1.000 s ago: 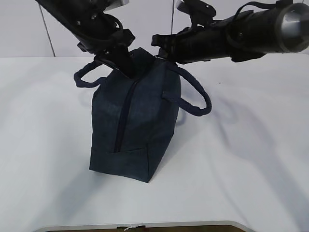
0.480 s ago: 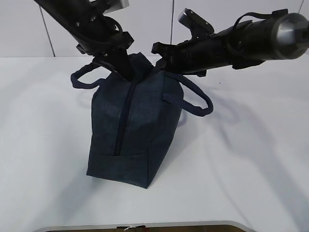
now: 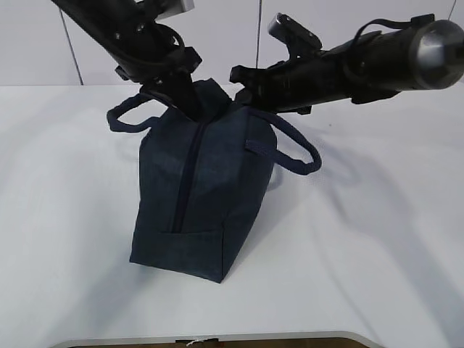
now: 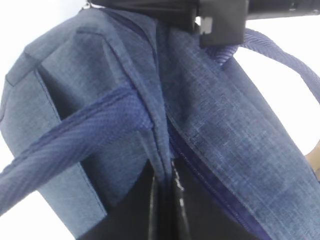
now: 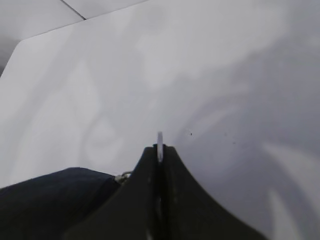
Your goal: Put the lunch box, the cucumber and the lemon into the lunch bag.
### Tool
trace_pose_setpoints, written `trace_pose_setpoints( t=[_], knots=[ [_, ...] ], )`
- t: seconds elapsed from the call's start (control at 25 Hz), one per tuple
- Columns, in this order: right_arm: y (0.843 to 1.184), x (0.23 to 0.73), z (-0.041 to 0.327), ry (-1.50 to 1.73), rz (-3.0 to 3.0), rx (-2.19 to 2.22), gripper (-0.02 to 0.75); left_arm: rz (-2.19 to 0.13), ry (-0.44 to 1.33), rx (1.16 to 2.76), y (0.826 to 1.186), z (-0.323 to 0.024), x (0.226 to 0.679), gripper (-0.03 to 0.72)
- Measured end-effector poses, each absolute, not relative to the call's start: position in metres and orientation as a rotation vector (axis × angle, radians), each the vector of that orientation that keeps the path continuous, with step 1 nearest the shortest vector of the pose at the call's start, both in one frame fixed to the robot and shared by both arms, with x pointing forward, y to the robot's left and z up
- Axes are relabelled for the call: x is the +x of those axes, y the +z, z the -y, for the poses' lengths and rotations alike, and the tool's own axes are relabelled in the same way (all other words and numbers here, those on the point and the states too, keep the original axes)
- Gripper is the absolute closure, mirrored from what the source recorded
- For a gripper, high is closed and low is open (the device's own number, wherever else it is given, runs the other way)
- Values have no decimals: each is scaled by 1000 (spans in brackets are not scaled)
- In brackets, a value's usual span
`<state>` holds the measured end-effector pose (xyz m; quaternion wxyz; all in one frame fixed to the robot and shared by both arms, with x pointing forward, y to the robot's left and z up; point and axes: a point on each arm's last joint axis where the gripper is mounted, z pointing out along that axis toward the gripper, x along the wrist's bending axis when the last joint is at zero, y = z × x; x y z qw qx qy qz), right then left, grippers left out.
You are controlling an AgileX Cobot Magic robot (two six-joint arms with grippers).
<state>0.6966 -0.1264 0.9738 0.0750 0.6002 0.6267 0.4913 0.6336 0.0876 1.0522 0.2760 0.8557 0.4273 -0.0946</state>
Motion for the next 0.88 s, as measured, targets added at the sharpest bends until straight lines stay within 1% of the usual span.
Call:
trace_pose_setpoints(
  t=[0.12,0.36,0.48,0.72,0.88],
  knots=[
    [966,698,130,1478,-1908,1830,733,-1148,-244,2292,1052,-87,634,702],
    [968,698,131,1487,-1912,1826,733,-1148,-244,2292,1052,-87,634,702],
    [976,697,133,1492,-1917,1791,733,-1147,-249,2293,1052,-87,634,702],
    [1004,692,136,1532,-1915,1698,733,-1144,-259,2300,1054,-87,632,702],
    [1013,689,135,1560,-1932,1674,733,-1142,-262,2303,1054,-88,632,702]
  ],
)
